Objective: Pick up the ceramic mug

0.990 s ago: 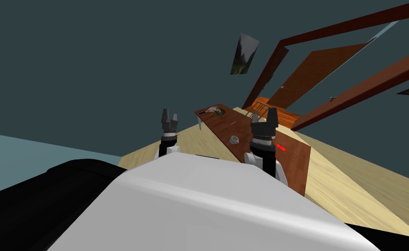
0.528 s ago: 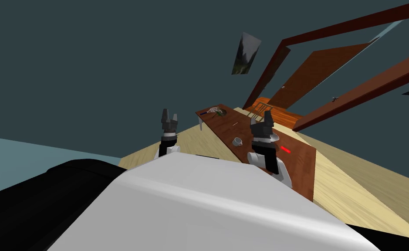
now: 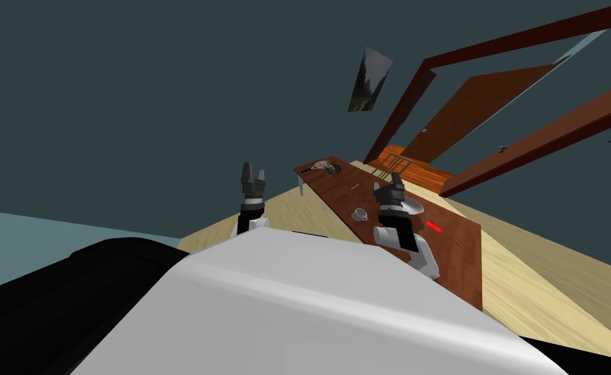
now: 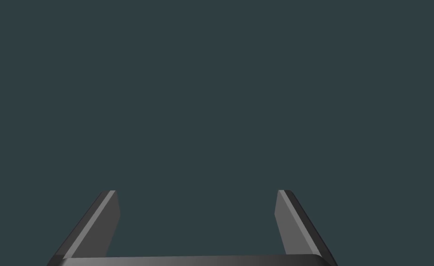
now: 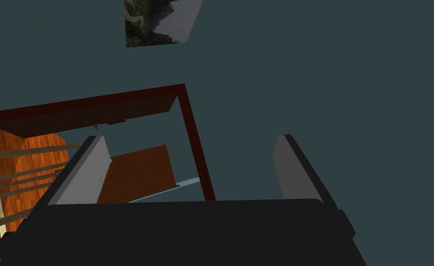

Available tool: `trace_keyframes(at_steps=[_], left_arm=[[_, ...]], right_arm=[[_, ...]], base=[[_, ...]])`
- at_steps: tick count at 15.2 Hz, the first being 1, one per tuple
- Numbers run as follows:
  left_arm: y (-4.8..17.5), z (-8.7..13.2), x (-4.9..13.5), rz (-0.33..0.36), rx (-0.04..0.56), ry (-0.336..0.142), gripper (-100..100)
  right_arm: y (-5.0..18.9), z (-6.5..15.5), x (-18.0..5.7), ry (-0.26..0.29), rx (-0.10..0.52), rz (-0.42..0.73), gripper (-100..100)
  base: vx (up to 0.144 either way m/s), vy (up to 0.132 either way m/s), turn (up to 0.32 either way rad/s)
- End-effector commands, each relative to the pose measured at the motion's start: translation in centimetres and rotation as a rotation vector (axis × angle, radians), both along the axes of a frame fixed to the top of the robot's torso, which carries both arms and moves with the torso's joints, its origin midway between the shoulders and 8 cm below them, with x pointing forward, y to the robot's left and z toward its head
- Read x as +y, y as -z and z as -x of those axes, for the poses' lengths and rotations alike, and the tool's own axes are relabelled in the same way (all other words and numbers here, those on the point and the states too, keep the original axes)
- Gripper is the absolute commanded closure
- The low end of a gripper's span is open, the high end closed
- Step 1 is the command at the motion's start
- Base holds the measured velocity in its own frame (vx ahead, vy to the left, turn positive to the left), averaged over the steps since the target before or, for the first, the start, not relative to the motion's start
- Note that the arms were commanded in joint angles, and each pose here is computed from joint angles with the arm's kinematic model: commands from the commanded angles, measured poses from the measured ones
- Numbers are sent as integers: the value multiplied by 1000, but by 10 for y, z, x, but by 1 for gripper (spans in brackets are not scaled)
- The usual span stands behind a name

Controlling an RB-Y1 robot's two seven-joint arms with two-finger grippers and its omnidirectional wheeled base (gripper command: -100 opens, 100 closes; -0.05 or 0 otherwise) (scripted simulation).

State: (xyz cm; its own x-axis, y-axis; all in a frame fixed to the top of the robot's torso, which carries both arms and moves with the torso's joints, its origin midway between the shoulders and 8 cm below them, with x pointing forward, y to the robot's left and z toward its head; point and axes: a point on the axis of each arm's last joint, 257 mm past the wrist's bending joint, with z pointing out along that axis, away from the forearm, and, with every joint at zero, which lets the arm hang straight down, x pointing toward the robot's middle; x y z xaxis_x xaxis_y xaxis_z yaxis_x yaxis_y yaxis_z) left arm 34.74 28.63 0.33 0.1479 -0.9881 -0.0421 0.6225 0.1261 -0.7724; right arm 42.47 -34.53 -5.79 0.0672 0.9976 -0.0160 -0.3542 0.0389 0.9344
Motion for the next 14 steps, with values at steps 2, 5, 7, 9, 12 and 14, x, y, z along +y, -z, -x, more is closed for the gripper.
trace_keyframes(at_steps=[2, 5, 7, 9, 12, 14], left_arm=[[0, 0, 0, 0, 0, 0, 0], [0, 0, 0, 0, 0, 0, 0], [0, 0, 0, 0, 0, 0, 0], [0, 0, 0, 0, 0, 0, 0], [0, 0, 0, 0, 0, 0, 0], [0, 0, 0, 0, 0, 0, 0]], right_arm=[[18, -7, -16, 20, 66, -46, -100], [38, -13, -36, 47, 134, -104, -100], [55, -18, -56, 73, 183, -163, -100], [71, -20, -76, 105, 229, -211, -100], [81, -20, -80, 119, 264, -235, -100], [98, -21, -102, 155, 310, -305, -100]], base=[[45, 71, 0], [44, 73, -3], [51, 84, -3], [49, 66, -3], [43, 54, -3], [34, 57, 1]])
